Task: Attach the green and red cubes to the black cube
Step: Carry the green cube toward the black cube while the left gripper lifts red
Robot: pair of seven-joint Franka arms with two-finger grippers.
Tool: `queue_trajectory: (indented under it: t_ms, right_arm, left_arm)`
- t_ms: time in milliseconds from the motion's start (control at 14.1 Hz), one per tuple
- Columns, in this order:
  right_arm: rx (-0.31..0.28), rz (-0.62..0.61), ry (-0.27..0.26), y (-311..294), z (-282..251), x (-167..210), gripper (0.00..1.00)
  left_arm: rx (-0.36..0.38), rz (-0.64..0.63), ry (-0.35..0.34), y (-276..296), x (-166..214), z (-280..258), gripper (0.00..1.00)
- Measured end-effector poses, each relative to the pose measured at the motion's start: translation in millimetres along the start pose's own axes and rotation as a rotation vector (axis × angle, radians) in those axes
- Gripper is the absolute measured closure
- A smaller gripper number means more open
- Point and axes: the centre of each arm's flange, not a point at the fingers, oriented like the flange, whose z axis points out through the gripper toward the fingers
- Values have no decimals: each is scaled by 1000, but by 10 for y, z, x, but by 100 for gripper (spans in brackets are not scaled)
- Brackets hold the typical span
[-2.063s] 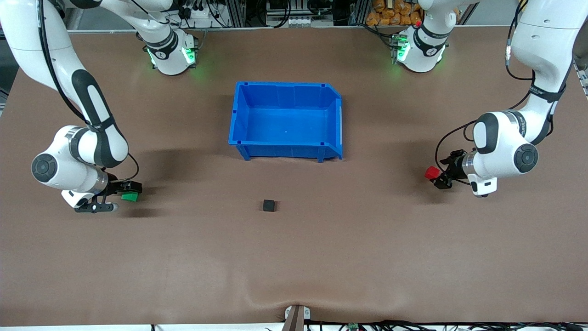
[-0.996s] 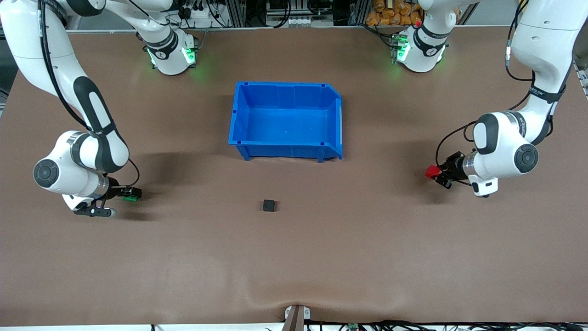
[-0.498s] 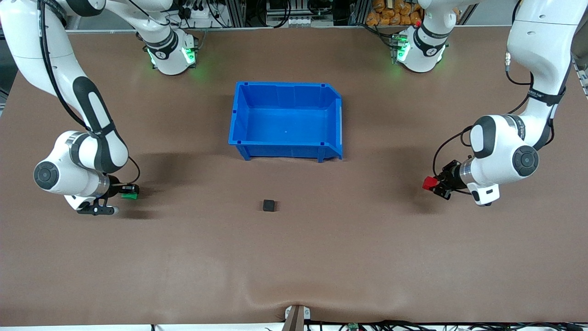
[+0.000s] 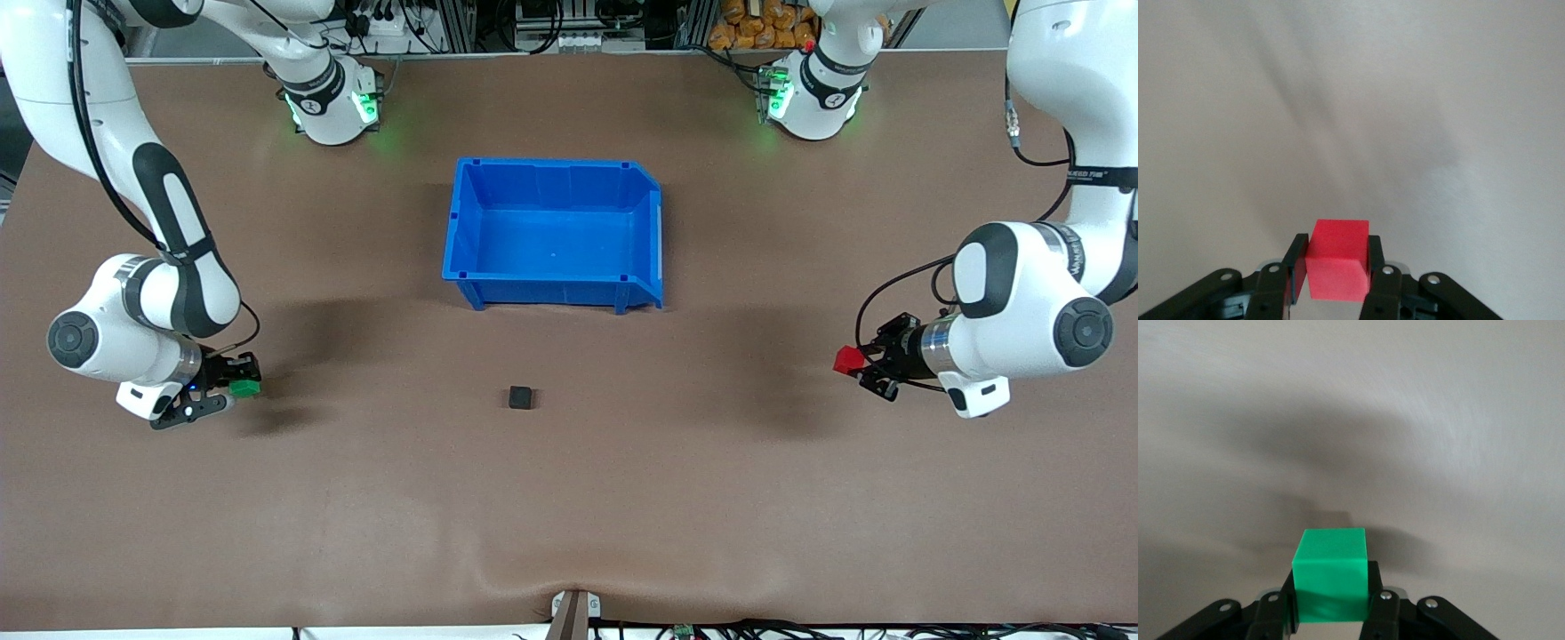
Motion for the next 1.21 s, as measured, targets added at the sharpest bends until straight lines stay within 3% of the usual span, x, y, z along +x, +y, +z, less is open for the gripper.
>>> queue_trajectory:
  t_ms: [640,1209]
  right_arm:
    - [-60,-609,65,-1102,-395,813,60]
    - [-29,-904,24,-2262,-243,1392,60]
  left_arm:
    - [1,-138,-6,477,-526,116,60]
    - [15,-348,-14,637,-1074,188,60]
